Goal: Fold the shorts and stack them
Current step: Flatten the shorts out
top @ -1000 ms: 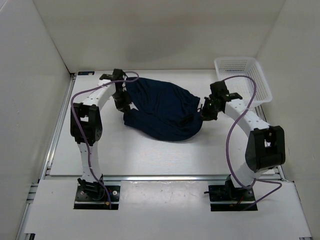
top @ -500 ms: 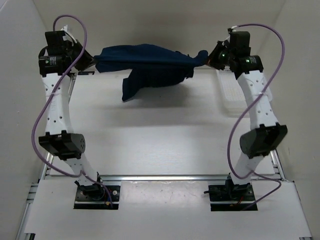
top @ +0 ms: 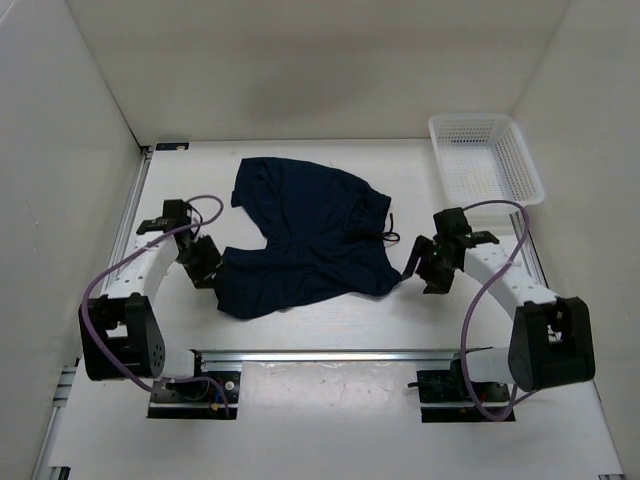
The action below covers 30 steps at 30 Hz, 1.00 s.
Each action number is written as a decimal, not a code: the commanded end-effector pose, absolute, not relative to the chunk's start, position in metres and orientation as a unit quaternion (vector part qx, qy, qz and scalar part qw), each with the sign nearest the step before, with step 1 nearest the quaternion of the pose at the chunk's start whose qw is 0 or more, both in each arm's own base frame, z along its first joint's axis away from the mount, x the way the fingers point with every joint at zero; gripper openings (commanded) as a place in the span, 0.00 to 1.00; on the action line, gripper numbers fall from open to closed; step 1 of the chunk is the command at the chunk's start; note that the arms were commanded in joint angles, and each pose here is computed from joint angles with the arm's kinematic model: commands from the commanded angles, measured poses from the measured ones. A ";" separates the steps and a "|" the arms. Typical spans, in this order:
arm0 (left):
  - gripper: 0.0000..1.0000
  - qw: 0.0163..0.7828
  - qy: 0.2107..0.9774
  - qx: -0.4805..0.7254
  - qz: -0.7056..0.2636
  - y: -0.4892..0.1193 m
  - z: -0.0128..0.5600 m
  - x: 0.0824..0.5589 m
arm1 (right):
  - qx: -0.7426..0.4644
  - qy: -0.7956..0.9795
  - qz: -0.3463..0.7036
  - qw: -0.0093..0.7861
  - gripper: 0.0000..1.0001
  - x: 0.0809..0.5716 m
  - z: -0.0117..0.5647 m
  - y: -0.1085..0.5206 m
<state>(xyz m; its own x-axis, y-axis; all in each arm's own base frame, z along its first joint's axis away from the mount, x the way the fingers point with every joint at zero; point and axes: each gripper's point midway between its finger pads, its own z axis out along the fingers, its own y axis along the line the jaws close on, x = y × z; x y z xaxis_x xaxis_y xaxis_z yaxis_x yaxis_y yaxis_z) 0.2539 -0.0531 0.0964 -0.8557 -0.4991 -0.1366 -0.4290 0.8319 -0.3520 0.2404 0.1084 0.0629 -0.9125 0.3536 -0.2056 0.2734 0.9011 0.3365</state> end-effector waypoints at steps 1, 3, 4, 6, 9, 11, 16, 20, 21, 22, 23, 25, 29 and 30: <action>0.52 0.171 0.938 -0.250 -0.168 -0.053 0.121 0.253 | 0.190 0.942 0.165 0.222 0.71 0.256 0.103 0.103; 0.40 0.169 0.934 -0.263 -0.171 -0.054 0.127 0.245 | 0.195 0.936 0.169 0.238 0.67 0.258 0.117 0.102; 0.24 0.168 0.933 -0.266 -0.177 -0.057 0.127 0.242 | 0.195 0.936 0.169 0.239 0.59 0.258 0.121 0.102; 0.20 0.153 0.931 -0.285 -0.172 -0.057 0.123 0.230 | 0.195 0.936 0.169 0.239 0.52 0.259 0.123 0.102; 0.45 0.137 0.931 -0.304 -0.147 -0.050 0.107 0.221 | 0.191 0.937 0.182 0.231 0.44 0.259 0.122 0.108; 0.77 0.112 0.931 -0.316 -0.146 -0.053 0.095 0.220 | 0.192 0.939 0.190 0.212 0.43 0.253 0.112 0.112; 0.57 0.115 0.931 -0.326 -0.118 -0.044 0.077 0.252 | 0.190 0.941 0.220 0.173 0.45 0.248 0.091 0.126; 0.61 0.112 0.939 -0.315 -0.078 -0.037 0.068 0.281 | 0.185 0.943 0.217 0.170 0.45 0.247 0.085 0.125; 0.63 0.094 0.943 -0.312 -0.067 -0.038 0.057 0.283 | 0.185 0.943 0.217 0.170 0.45 0.247 0.085 0.125; 0.63 0.088 0.945 -0.309 -0.065 -0.041 0.053 0.286 | 0.183 0.945 0.210 0.169 0.45 0.247 0.082 0.123; 0.65 0.088 0.949 -0.296 -0.065 -0.045 0.053 0.292 | 0.183 0.945 0.210 0.169 0.45 0.247 0.082 0.123; 0.69 0.064 0.955 -0.284 -0.052 -0.049 0.038 0.290 | 0.180 0.947 0.208 0.167 0.45 0.249 0.081 0.123; 0.67 0.058 0.957 -0.284 -0.026 -0.048 0.025 0.292 | 0.174 0.948 0.207 0.169 0.45 0.252 0.083 0.124; 0.64 0.052 0.955 -0.291 -0.005 -0.042 0.021 0.285 | 0.173 0.947 0.209 0.174 0.45 0.255 0.086 0.124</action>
